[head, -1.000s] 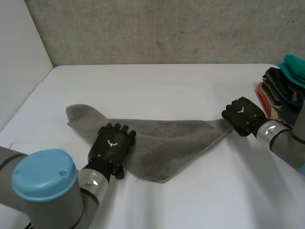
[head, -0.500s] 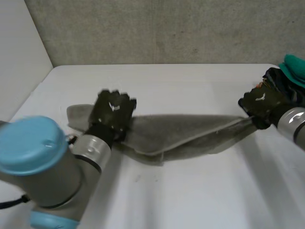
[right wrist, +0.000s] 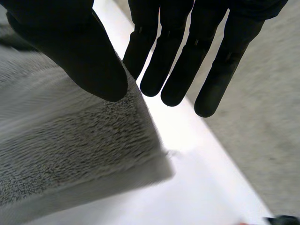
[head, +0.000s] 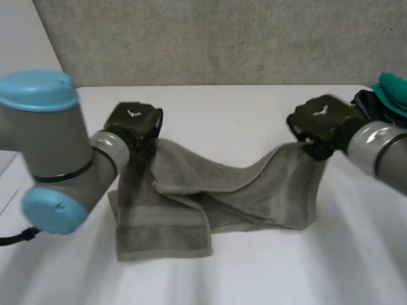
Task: Fold the laundry.
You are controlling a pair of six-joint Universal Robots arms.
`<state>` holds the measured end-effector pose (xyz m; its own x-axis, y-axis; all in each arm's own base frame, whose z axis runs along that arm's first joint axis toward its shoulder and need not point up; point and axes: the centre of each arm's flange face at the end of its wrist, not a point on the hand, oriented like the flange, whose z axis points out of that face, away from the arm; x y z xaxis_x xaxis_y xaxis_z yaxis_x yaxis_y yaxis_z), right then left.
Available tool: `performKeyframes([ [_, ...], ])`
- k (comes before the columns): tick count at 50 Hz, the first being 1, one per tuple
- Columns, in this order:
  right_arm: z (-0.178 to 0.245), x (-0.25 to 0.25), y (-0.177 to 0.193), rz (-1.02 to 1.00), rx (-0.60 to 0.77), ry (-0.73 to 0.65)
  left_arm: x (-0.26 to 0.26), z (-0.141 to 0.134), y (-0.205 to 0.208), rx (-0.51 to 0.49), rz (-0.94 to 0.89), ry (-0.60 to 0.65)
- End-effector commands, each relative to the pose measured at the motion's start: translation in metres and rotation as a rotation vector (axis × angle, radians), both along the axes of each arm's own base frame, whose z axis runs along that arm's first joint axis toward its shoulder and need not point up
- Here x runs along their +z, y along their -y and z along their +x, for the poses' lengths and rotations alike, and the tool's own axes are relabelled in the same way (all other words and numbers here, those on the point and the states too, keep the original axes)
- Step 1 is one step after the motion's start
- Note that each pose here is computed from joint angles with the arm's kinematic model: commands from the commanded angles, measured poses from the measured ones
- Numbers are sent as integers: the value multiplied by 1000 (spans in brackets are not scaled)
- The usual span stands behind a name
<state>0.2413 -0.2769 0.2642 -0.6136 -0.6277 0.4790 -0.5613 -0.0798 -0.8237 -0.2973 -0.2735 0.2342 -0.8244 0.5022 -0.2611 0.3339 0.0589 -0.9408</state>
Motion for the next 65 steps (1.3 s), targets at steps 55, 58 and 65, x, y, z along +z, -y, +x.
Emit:
performKeyframes([
  [55,-9,-92,23,59,-188,-41,-117,-56,-119,-174,27,148],
  [58,-10,-92,23,61,-191,-42,-116,-54,-114,-170,6,170],
  [65,-13,-92,25,60,-196,-43,-118,-49,-111,-166,-11,217],
])
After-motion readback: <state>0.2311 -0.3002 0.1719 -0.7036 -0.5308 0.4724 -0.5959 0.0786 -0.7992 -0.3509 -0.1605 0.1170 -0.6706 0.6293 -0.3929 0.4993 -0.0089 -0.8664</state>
